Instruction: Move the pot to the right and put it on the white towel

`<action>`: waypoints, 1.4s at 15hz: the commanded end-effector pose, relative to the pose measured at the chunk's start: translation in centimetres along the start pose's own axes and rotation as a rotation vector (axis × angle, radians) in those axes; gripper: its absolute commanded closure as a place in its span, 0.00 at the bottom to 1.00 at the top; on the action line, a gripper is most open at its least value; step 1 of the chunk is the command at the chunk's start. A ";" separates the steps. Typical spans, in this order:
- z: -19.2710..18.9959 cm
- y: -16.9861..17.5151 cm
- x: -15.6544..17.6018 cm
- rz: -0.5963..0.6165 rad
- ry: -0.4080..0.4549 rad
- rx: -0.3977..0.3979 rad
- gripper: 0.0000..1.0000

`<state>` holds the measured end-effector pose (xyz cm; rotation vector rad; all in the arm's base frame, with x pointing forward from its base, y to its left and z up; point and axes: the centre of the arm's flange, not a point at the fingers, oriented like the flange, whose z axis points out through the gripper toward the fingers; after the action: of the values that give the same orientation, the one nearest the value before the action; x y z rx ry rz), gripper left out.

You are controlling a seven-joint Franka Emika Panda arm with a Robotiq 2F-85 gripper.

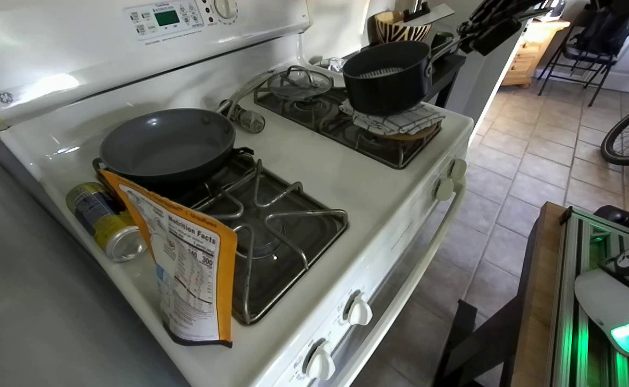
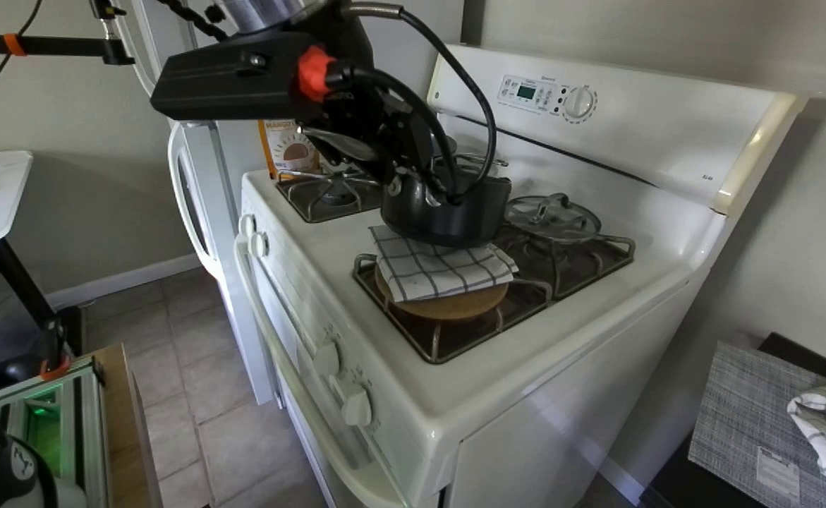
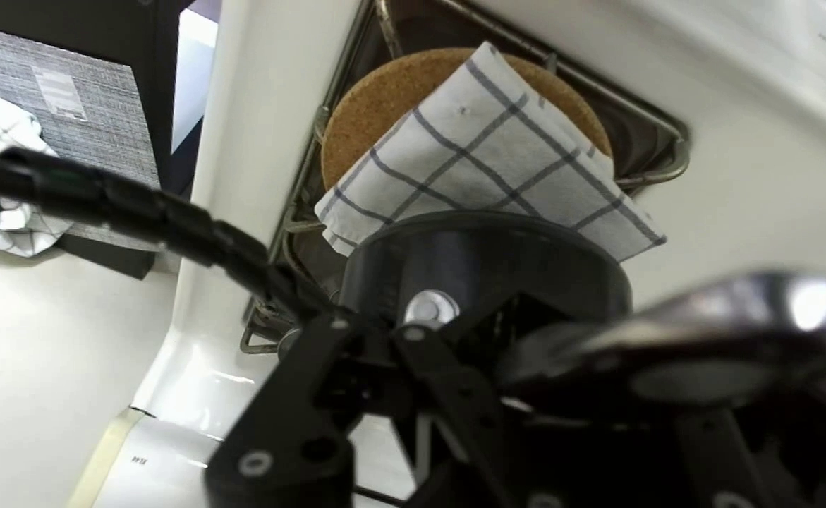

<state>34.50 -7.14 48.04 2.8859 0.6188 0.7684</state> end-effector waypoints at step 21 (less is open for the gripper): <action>2.9 -0.6 -3.1 -0.069 -0.359 0.028 0.99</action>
<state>33.54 -7.41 44.16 2.9320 0.7020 0.3319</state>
